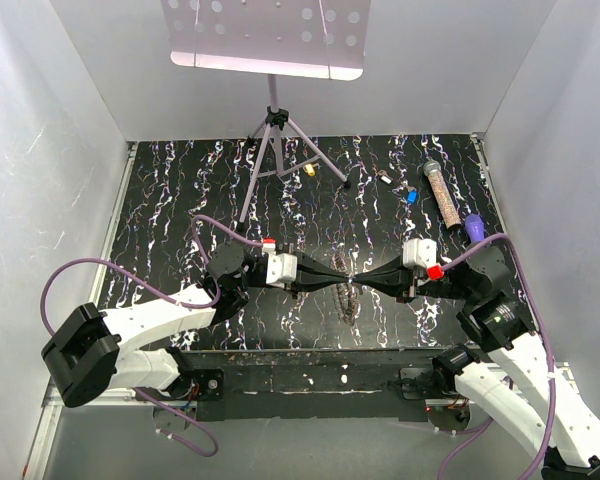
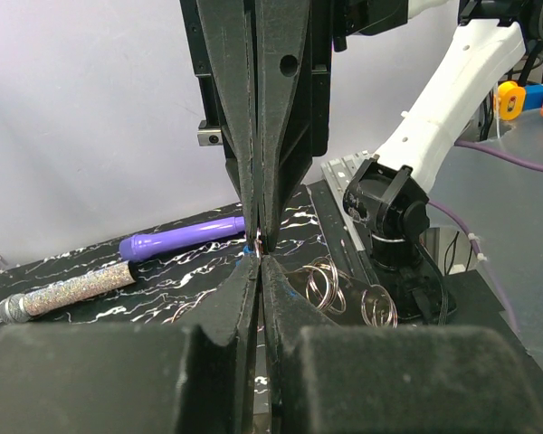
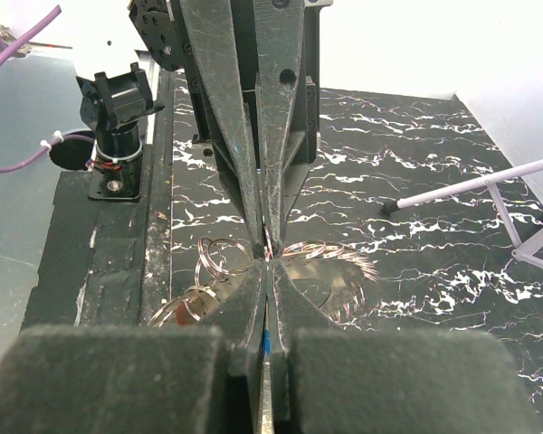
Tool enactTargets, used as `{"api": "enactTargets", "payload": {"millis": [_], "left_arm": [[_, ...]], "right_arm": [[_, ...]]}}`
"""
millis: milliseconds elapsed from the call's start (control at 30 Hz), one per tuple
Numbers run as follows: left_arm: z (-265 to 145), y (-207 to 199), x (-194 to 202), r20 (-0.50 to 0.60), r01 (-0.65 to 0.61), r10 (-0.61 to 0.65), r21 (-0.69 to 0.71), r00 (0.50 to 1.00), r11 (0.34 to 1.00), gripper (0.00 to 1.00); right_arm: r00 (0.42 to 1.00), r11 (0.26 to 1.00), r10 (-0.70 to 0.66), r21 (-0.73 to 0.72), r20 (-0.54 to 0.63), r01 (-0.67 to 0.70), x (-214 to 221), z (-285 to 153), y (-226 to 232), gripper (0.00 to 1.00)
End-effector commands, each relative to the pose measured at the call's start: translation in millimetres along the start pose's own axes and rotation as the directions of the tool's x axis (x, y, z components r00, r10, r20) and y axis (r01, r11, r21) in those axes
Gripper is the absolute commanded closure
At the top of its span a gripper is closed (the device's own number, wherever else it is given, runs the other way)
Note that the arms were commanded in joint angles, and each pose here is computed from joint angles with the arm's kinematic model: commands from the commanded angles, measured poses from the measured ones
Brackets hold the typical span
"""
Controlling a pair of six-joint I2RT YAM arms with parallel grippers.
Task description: Put the keys on the keyring
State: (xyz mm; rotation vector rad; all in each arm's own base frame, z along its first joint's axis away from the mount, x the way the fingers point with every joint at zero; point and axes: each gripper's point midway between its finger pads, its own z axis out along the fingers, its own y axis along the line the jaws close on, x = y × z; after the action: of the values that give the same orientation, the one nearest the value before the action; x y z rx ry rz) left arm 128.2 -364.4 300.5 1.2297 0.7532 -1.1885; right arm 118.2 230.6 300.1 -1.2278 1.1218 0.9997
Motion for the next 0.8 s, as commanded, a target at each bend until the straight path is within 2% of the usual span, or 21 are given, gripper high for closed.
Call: {"api": "enactTargets", "payload": {"millis": [0,767], "left_arm": [[6.7,-6.7,-10.7,0.005,-0.022,0.022,0.046,1.000,0.999,1.00],[5.8,-6.2,-6.3,-0.022,-0.030,0.031,0.047,0.999,0.998,1.00]], "right_arm": [[0.992,0.996,-0.089,-0.001,0.085,0.089,-40.4,1.2,-3.0,0.99],[0.989,0.992,-0.123,-0.019,0.087,0.125,-43.2,-0.2,0.7,0.99]]}}
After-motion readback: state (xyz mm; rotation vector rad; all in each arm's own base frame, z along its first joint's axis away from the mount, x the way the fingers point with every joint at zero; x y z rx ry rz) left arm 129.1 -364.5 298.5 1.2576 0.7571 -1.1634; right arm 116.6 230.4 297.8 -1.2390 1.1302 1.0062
